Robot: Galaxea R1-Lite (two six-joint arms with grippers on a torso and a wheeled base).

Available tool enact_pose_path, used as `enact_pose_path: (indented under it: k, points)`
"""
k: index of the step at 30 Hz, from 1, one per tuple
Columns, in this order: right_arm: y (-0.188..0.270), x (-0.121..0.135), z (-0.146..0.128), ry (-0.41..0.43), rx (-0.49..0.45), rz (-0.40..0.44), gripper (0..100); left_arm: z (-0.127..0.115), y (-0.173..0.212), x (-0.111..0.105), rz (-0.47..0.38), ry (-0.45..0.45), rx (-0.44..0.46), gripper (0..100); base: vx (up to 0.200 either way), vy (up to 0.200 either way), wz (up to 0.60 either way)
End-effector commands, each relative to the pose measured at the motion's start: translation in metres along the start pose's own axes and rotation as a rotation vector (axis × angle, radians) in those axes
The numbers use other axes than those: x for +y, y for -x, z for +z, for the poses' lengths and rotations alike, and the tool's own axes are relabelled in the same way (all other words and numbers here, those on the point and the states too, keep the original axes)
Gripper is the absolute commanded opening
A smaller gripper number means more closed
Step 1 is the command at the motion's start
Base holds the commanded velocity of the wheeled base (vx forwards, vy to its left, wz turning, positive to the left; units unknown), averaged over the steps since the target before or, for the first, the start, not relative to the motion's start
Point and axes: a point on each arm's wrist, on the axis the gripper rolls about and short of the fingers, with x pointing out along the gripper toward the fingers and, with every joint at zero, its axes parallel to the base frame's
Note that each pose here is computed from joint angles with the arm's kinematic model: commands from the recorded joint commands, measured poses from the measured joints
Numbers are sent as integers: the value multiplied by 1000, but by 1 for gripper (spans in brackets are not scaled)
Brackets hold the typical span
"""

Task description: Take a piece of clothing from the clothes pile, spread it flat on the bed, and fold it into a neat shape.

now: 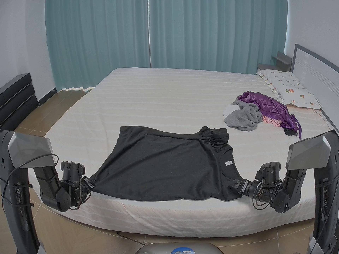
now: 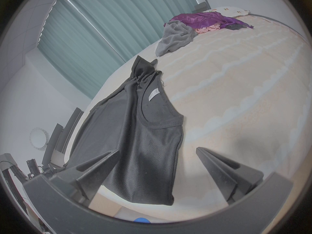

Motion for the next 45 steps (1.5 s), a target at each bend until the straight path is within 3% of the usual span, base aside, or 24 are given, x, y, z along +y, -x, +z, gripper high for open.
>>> enact_pose_path:
  k: [1,6,11,20,25,33,42,43,45]
  points:
    - [-11,-2,-9,9,21,0,0,0,0,0,1,0,0,0,0,0,0]
    - [-14,1,1,6,-21,21,0,0,-1,0,1,0,0,0,0,0,0]
    - [-14,17,39,2,-141,85,0,1,-3,-2,-7,3,-7,0,0,0,0]
    - [-41,40,71,13,-223,141,0,4,-5,-6,-24,12,-31,0,0,0,0]
    - [-68,48,83,10,-236,130,0,3,-7,-5,-19,11,-31,0,0,0,0]
    - [-116,48,89,-4,-363,53,0,1,-9,-4,-15,12,-25,0,0,0,0]
    - [-134,46,87,-3,-384,57,0,0,-11,-4,-11,13,-22,0,0,0,0]
    - [-134,46,88,-4,-386,58,100,0,-11,-4,-11,13,-22,0,0,0,0]
    - [-130,48,90,-4,-388,59,100,0,-11,-3,-10,12,-21,0,0,0,0]
